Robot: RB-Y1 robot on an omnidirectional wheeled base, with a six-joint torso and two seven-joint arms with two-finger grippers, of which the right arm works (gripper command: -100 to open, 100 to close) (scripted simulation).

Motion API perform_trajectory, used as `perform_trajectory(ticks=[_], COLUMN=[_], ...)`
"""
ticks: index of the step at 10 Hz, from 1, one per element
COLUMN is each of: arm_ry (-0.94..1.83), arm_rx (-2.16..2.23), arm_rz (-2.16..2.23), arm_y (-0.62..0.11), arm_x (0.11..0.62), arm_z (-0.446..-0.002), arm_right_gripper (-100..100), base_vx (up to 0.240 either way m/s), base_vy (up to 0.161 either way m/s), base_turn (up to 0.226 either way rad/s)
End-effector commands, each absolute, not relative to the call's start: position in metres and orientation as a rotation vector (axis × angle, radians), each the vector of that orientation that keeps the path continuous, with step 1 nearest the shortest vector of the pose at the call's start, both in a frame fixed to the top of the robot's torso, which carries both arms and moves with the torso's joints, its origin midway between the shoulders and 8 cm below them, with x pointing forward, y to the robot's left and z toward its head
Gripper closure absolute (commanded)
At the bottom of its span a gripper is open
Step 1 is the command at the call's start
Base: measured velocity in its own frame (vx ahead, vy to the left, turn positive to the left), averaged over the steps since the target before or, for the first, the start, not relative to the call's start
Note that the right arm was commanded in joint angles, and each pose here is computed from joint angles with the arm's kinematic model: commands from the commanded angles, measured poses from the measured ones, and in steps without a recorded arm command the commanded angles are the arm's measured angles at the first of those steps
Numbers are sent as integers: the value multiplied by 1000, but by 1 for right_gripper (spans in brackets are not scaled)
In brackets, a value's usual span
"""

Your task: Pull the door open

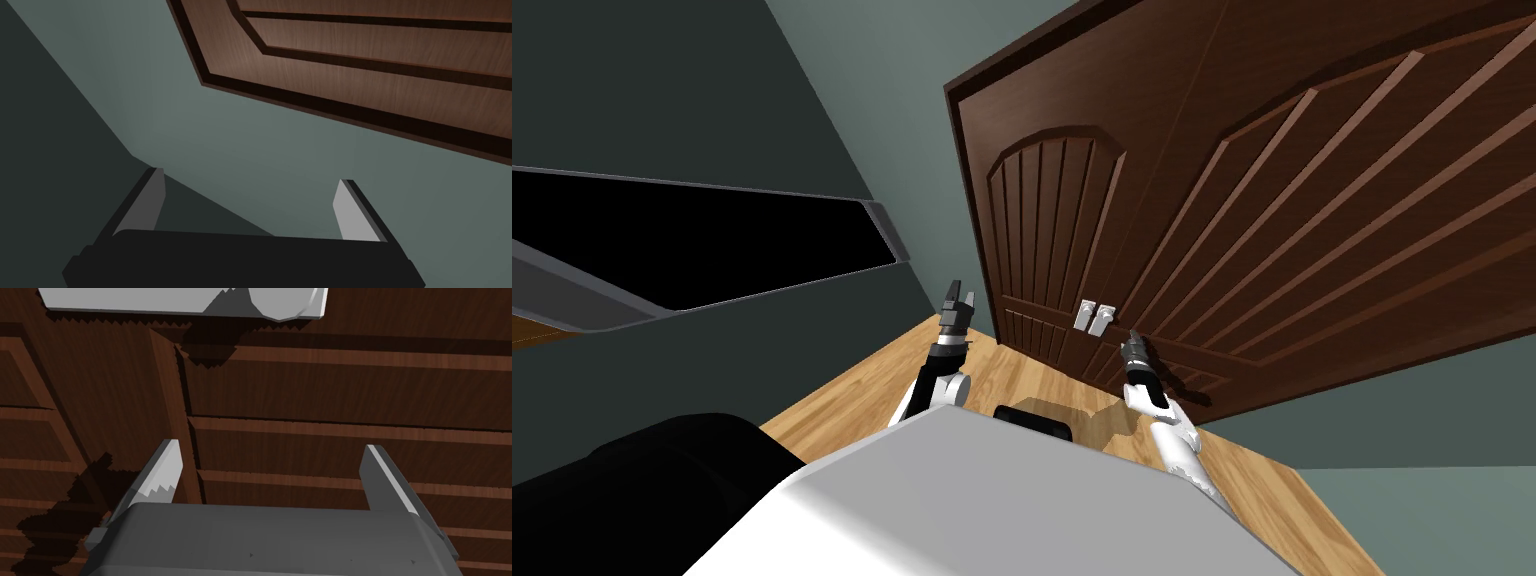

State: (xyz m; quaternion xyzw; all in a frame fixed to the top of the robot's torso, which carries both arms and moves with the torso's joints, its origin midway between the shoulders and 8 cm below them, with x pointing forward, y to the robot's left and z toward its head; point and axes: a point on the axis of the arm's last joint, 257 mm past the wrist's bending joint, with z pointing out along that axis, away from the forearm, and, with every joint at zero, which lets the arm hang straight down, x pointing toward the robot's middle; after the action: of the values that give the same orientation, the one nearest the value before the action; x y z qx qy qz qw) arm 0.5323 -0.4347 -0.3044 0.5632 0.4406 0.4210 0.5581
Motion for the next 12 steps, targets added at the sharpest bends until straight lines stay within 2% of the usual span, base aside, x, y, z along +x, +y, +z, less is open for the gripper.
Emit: perform_trajectory(ticks=[1, 2, 4, 7, 10, 12], arm_ry=[1047, 1044, 1027, 1012, 1016, 1023], arm_rx=[1315, 1318, 1349, 1364, 1348, 1326], arm_rz=[1026, 1013, 938, 894, 936, 988], arm_y=[-418, -425, -466, -489, -467, -440], arm_x=[538, 535, 514, 502, 517, 533], arm_z=[-301, -301, -311, -314, -308, -299], arm_right_gripper=[-100, -100, -100, -100, -100, -100], base_vx=[-171, -77, -19, 125, 209, 216], base_vy=[70, 32, -72, -98, 16, 105], base_turn=[115, 19, -218, -76, 107, 214])
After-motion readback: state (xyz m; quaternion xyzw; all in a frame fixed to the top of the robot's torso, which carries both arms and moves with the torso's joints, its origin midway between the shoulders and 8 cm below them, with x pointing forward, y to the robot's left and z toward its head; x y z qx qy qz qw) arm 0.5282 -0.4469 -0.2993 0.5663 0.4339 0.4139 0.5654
